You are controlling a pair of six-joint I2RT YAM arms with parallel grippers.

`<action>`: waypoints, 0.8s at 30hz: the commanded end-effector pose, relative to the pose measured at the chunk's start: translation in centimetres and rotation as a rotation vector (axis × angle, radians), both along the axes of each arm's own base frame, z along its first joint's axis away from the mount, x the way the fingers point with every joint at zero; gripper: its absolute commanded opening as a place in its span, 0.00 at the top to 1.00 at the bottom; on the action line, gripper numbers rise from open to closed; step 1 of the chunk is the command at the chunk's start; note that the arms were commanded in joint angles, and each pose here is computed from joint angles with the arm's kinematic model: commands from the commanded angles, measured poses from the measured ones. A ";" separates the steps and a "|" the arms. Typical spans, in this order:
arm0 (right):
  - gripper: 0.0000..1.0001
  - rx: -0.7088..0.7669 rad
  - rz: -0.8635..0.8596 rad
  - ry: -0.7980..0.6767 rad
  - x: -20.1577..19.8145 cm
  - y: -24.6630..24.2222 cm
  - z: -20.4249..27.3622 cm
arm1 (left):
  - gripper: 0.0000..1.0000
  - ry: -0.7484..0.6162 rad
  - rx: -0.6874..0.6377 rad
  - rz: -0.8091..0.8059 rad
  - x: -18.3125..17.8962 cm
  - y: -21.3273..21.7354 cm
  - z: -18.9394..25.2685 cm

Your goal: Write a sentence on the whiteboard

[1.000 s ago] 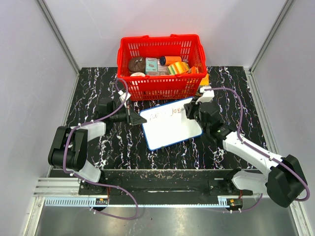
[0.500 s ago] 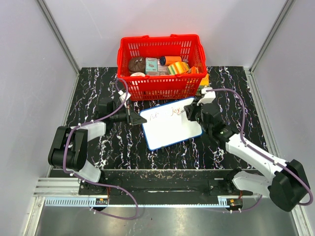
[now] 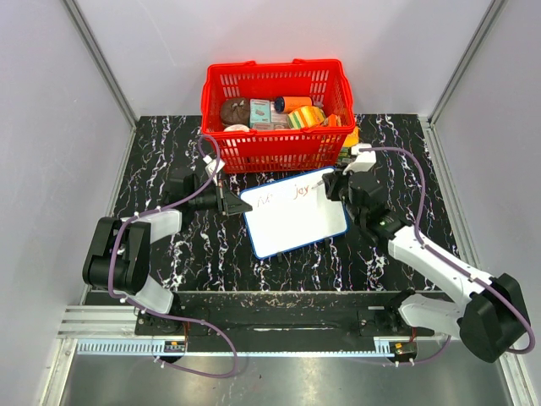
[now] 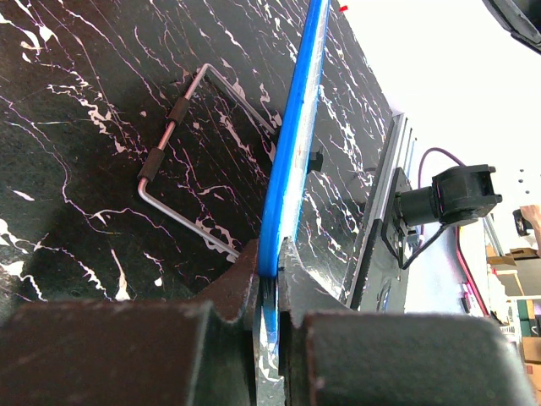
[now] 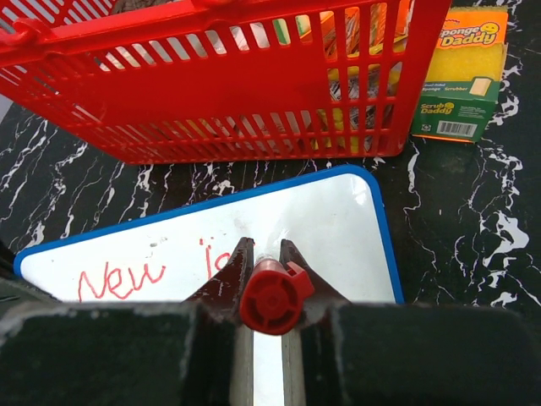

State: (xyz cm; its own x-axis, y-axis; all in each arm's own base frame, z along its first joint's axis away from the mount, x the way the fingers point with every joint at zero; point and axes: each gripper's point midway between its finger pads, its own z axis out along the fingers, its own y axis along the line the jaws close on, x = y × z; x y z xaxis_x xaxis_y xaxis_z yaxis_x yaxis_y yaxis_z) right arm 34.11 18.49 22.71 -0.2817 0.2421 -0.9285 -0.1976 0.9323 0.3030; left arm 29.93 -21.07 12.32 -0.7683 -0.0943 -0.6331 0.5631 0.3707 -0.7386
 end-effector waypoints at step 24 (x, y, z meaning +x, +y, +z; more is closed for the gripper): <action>1.00 0.024 -0.065 -0.076 3.0 -0.1 2.3 | 1.00 -0.103 0.090 0.065 1.6 0.6 -1.4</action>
State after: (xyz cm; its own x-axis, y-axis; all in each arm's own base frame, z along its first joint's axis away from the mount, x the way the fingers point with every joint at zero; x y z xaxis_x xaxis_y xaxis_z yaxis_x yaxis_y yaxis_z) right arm 35.87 18.61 22.39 -0.2660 0.2463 -0.9320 -0.1716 0.9392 0.2973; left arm 29.91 -21.10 12.32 -0.7686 -0.0939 -0.6328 0.5630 0.3702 -0.7389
